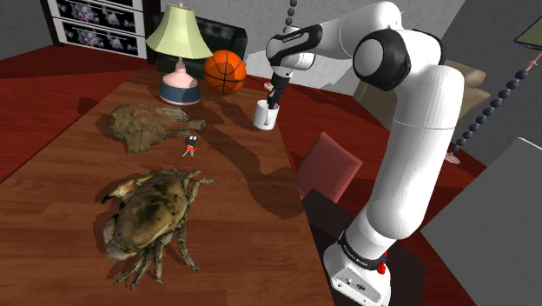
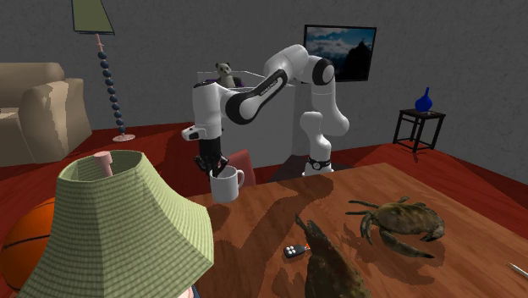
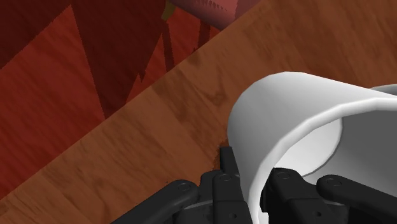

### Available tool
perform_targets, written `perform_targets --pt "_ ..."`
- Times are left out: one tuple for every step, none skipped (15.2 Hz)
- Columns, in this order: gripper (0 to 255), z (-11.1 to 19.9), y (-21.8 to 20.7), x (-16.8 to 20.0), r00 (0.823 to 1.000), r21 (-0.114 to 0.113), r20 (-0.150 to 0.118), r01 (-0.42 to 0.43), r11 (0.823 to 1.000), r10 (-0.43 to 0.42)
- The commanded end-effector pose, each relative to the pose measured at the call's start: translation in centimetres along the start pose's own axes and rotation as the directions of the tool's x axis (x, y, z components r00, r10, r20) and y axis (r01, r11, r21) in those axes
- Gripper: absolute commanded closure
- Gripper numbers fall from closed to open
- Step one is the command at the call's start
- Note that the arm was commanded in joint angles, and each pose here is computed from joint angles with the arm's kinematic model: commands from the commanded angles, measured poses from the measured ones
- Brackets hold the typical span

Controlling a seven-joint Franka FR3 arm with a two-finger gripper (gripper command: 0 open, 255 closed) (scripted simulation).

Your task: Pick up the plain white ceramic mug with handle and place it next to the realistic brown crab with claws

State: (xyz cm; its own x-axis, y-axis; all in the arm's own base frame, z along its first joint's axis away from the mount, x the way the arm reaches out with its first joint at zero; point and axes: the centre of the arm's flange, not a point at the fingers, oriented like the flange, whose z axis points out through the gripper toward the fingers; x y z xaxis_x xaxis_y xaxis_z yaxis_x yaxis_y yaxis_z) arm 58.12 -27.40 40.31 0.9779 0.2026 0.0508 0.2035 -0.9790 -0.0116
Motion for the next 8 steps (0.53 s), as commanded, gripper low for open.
perform_targets --pt "255 -1.1 -0.1 0.0 1.0 0.0 0.0 0.0 1.0 0.0" --pt "255 -1.6 -0.1 0.0 1.0 0.0 0.0 0.0 1.0 0.0" --pt "255 -2.1 -0.1 0.1 1.0 0.0 0.0 0.0 1.0 0.0" --pt "255 -2.7 -0.1 0.1 1.0 0.0 0.0 0.0 1.0 0.0" --pt "255 -3.2 -0.1 0.1 1.0 0.0 0.0 0.0 1.0 0.0" --pt "255 -3.7 -0.1 0.2 1.0 0.0 0.0 0.0 1.0 0.0" --pt "255 -4.2 -0.1 0.2 1.0 0.0 0.0 0.0 1.0 0.0" --pt "255 -4.8 -0.1 0.2 1.0 0.0 0.0 0.0 1.0 0.0"
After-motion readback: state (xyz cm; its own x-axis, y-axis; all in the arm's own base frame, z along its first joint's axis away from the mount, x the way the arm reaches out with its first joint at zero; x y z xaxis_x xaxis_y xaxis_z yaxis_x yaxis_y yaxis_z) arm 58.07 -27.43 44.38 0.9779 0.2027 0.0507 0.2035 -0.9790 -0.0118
